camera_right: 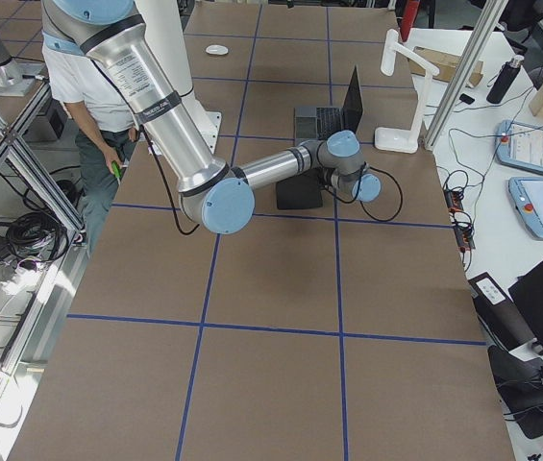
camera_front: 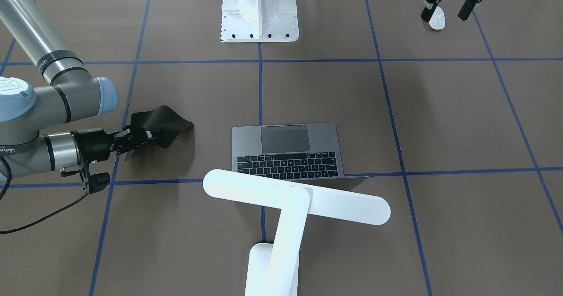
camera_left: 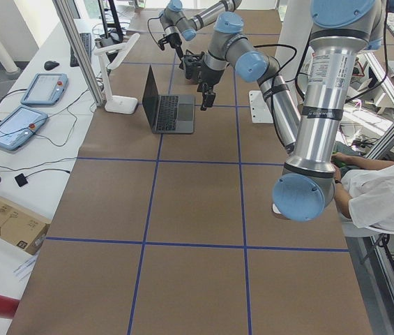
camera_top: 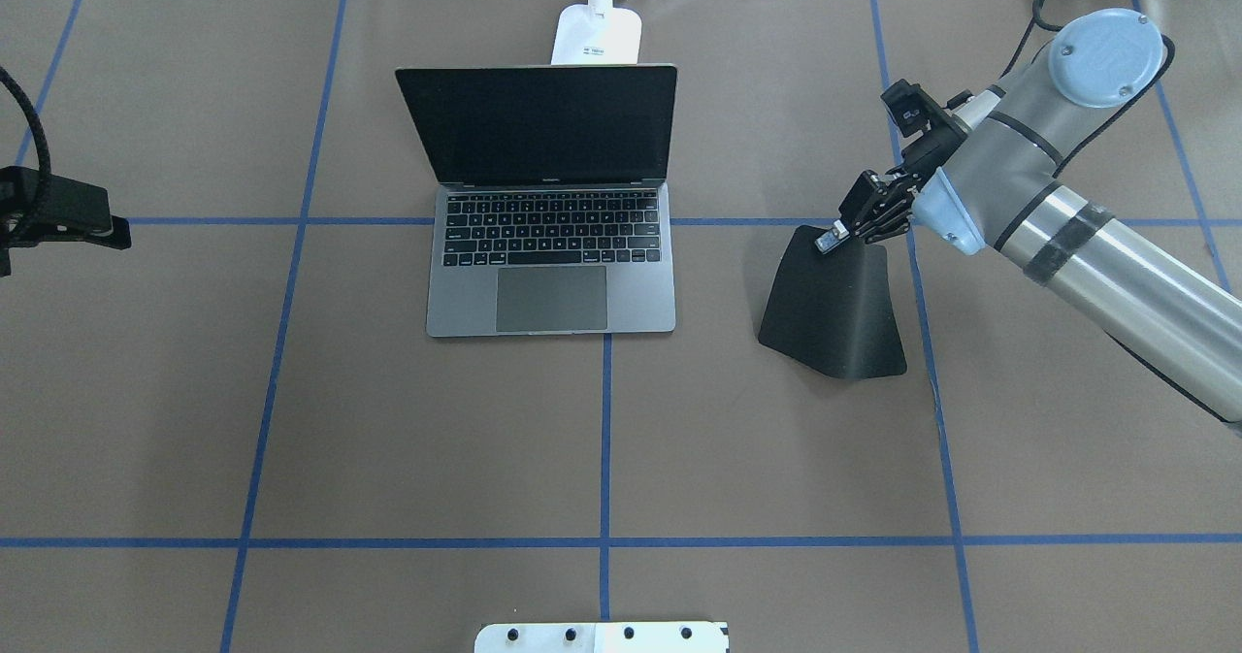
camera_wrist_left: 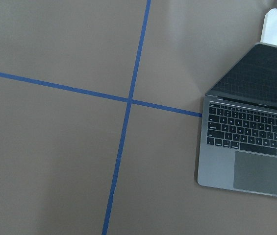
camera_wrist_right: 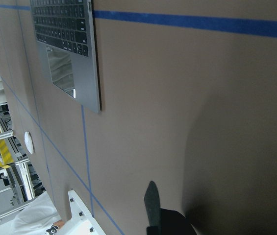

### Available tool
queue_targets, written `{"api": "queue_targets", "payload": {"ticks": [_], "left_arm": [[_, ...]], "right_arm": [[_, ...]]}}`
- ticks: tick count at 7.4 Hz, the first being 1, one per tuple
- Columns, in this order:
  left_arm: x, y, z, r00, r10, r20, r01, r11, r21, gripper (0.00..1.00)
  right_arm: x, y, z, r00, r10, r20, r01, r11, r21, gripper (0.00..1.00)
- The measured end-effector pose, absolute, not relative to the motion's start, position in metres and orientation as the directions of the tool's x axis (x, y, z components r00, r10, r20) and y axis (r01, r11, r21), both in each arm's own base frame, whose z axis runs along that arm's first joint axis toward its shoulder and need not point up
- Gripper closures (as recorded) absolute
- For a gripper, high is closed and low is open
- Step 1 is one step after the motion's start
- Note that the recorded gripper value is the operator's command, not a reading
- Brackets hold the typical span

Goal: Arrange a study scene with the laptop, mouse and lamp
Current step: 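Lower the black mouse pad with the right gripper beside the laptop, then open the right gripper and withdraw it away from the mouse pad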

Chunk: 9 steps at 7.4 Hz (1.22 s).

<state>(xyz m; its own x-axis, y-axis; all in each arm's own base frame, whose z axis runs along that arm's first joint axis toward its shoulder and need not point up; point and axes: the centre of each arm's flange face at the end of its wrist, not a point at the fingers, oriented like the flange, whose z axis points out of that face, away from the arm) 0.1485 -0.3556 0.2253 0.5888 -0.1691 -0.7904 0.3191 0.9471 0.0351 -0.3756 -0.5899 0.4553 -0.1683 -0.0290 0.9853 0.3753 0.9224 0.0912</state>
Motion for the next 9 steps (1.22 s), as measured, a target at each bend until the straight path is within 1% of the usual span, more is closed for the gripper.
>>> {"api": "queue_targets", "payload": {"ticks": [1, 2, 3, 6, 9], "left_arm": [[0.149, -0.356, 0.226, 0.589, -0.169, -0.79, 0.319, 0.947, 0.035, 0.0], [0.149, -0.356, 0.225, 0.589, -0.169, -0.79, 0.319, 0.947, 0.036, 0.0], [0.149, -0.356, 0.225, 0.589, -0.168, -0.791, 0.318, 0.947, 0.036, 0.0], [0.148, -0.356, 0.221, 0.584, -0.162, -0.796, 0.319, 0.947, 0.042, 0.0], [0.148, -0.355, 0.219, 0.581, -0.158, -0.799, 0.32, 0.946, 0.045, 0.0]], "right_arm": [[-0.385, -0.59, 0.448, -0.176, -0.032, 0.984, 0.378, 0.921, 0.097, 0.6], [-0.393, -0.59, 0.443, -0.184, -0.032, 0.982, 0.379, 0.92, 0.101, 0.32], [-0.4, -0.591, 0.437, -0.195, -0.029, 0.98, 0.37, 0.923, 0.101, 0.01], [-0.413, -0.605, 0.426, -0.218, -0.012, 0.976, 0.327, 0.941, 0.084, 0.01], [-0.404, -0.626, 0.418, -0.254, -0.003, 0.967, 0.237, 0.969, 0.065, 0.01]]}}
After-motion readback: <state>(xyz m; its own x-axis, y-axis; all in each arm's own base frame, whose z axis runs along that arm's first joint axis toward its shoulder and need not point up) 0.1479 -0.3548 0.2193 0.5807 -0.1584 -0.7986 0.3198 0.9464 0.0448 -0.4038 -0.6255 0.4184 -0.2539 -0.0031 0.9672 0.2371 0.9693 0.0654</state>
